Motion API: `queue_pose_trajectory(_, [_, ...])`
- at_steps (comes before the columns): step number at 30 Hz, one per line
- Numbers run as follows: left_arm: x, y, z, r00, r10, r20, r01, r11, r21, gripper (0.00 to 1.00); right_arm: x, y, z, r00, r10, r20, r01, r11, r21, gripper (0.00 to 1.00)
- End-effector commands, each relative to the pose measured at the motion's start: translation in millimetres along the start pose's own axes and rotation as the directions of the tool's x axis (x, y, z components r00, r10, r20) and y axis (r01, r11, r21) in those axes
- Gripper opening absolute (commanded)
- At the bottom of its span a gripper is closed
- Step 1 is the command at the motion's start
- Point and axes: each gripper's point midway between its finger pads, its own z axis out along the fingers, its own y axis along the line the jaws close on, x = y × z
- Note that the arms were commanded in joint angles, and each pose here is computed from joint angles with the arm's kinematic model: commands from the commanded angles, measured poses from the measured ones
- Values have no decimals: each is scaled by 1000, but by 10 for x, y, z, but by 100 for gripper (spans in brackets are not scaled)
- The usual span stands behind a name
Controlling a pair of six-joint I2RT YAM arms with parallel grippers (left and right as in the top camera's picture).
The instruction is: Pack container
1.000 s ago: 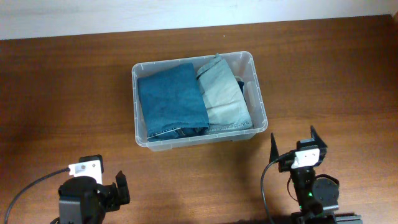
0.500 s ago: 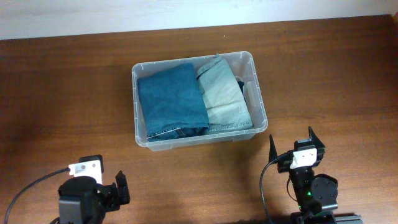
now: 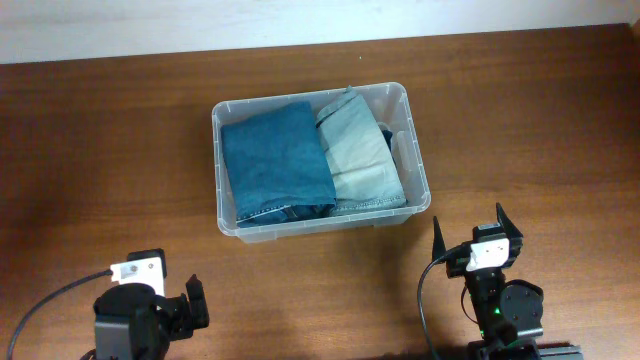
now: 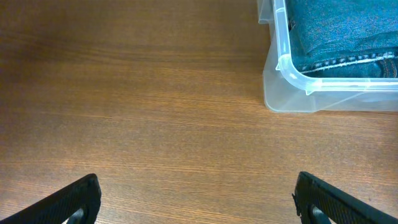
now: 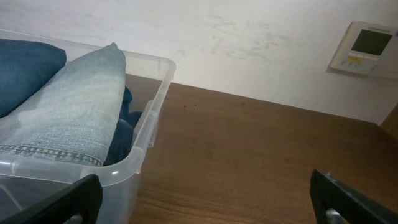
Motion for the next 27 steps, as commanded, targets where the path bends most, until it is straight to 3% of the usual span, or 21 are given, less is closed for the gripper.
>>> queue_pose_trajectory(1, [39, 11, 21, 1000, 5, 7, -5, 1000, -4, 100, 22, 0, 1, 1000, 1, 0, -1, 1000, 0, 99])
queue_pose_trajectory(5, [125, 2, 86, 998, -4, 59, 4, 1000, 9, 99, 22, 0, 1, 1000, 1, 0, -1, 1000, 0, 99])
queue_pose_trajectory(11, [178, -60, 432, 963, -52, 265, 42, 998, 44, 99, 22, 0, 1, 1000, 1, 0, -1, 1000, 0, 99])
queue_pose_trajectory(15, [-48, -124, 577, 888, -43, 457, 18, 998, 59, 99, 22, 0, 1, 1000, 1, 0, -1, 1000, 0, 99])
queue_pose_trajectory(16, [-181, -157, 633, 844, -12, 536, -16, 999, 47, 99, 22, 0, 1, 1000, 1, 0, -1, 1000, 0, 98])
queue_pose_trajectory(21, [-341, -220, 789, 729, -13, 685, -25, 999, 45, 99, 22, 0, 1, 1000, 1, 0, -1, 1000, 0, 99])
queue_pose_trajectory(27, [-338, -244, 785, 732, -15, 681, -34, 998, 58, 99, 22, 0, 1, 1000, 1, 0, -1, 1000, 0, 99])
